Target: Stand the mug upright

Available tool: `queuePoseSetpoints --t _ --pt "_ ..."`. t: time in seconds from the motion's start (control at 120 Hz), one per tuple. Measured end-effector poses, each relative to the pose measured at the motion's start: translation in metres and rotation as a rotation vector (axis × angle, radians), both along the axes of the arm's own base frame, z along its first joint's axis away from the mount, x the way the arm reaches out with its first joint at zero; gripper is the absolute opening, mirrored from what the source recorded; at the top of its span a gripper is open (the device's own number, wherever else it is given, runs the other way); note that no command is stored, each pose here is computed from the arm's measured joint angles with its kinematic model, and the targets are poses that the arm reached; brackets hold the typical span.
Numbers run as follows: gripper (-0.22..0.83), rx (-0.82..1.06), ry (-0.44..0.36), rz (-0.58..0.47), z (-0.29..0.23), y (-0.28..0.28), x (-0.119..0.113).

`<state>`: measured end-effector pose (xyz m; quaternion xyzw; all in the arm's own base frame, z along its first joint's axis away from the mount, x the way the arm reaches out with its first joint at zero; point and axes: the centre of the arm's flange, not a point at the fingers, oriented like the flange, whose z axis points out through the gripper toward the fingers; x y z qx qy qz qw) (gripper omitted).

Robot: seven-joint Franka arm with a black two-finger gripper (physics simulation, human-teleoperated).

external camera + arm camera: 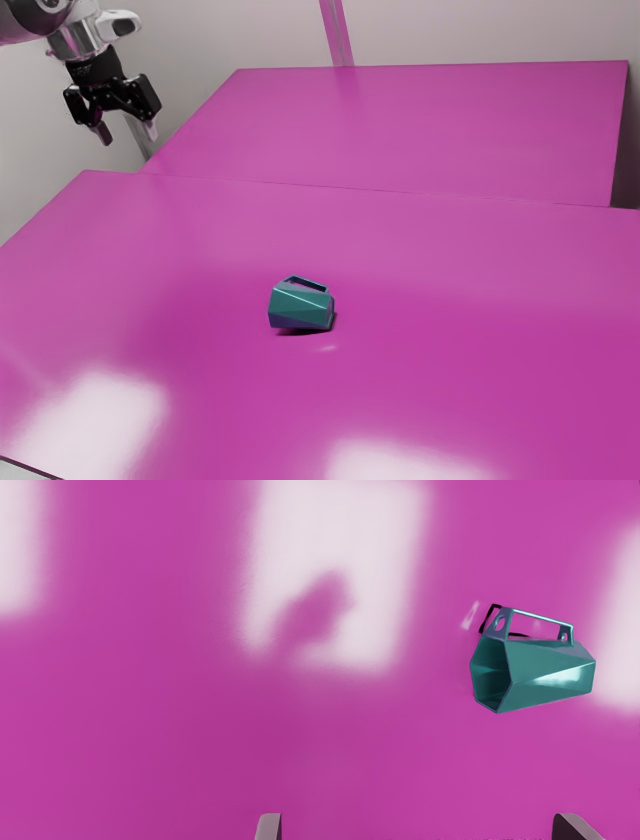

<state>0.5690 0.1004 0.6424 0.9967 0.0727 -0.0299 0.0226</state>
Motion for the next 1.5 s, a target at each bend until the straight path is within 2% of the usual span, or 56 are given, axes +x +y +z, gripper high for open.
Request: queuePoseSetpoints --t 0.175,0.258,0.333,0.433,0.583,0.7,0.842,1.3,1.342,1.5 --pt "0.60 -0.062 0.028 -0.014 -0.044 -0.012 0.004" --pt "0.60 -0.164 0.072 0.036 -0.107 -0.003 0.001" --pt "0.60 -0.349 0.101 0.131 -0.177 0.011 -0.013" --pt "0.60 -0.578 0.072 0.233 -0.240 0.016 -0.033" --pt "0.60 -0.761 0.035 0.256 -0.304 0.001 -0.062" --pt "0.60 -0.835 -0.028 0.213 -0.316 -0.017 -0.067" --pt "0.60 -0.896 -0.091 0.147 -0.325 -0.046 -0.060" --pt "0.60 -1.009 -0.190 0.074 -0.363 -0.095 -0.047" --pt "0.55 -1.013 -0.197 0.070 -0.364 -0.096 -0.047" --pt "0.15 -1.018 -0.223 0.054 -0.363 -0.096 -0.046"
